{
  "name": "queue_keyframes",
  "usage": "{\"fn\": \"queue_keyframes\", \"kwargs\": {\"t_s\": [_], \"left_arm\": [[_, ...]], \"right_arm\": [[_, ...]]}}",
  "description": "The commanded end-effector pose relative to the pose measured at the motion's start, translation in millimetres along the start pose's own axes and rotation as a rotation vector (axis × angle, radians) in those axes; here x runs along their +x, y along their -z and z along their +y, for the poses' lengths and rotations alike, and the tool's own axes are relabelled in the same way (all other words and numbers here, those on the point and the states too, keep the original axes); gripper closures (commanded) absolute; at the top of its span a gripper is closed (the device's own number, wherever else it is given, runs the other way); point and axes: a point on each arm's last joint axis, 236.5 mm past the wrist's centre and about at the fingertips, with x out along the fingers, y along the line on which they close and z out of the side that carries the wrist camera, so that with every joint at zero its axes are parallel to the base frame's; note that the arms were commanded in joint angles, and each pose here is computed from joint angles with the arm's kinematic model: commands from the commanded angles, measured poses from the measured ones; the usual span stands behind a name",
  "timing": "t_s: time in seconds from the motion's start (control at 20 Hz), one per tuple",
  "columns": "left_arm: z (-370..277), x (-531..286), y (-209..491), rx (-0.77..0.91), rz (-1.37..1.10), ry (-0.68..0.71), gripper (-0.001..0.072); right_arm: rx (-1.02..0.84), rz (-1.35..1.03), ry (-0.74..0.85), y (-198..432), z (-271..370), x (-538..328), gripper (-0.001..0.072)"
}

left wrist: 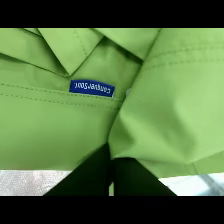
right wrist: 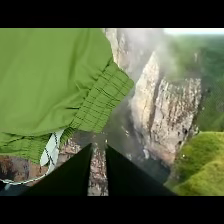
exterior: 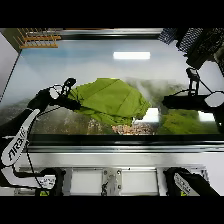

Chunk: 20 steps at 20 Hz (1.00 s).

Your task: Fold the clothes and pants, and hang the long-sleeved shirts on hangers.

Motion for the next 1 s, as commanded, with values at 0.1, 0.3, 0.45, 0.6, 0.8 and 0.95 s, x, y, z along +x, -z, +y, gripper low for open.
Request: {"fn": "queue_keyframes", "kwargs": {"t_s": [0.1, 0.3, 0.45, 0.6, 0.8, 0.95], "left_arm": [[-1, -12, -7, -0.018, -0.023, -0.002, 0.0704], [-2, -25, -14, -0.010, -0.055, -0.010, 0.0704], [-4, -26, -11, -0.009, -0.042, -0.003, 0.0704], [-4, -26, -10, -0.009, -0.040, -0.002, 0.0704], [-5, -26, -10, -0.011, -0.039, -0.002, 0.0704], [-3, -31, -12, -0.020, -0.047, -0.010, 0.0704]], "right_arm": [[0.327, 0.201, 0.005, 53, -21, 61, 0.0021], [0.385, 0.246, -0.038, 71, -5, 114, 0.0068], [0.374, 0.223, -0.071, 72, 17, 145, 0.0068], [0.357, 0.206, -0.076, 72, 25, 156, 0.0068], [0.314, 0.206, -0.080, 73, 25, 157, 0.0407], [0.233, 0.189, -0.096, 66, 29, 151, 0.0685]]}}
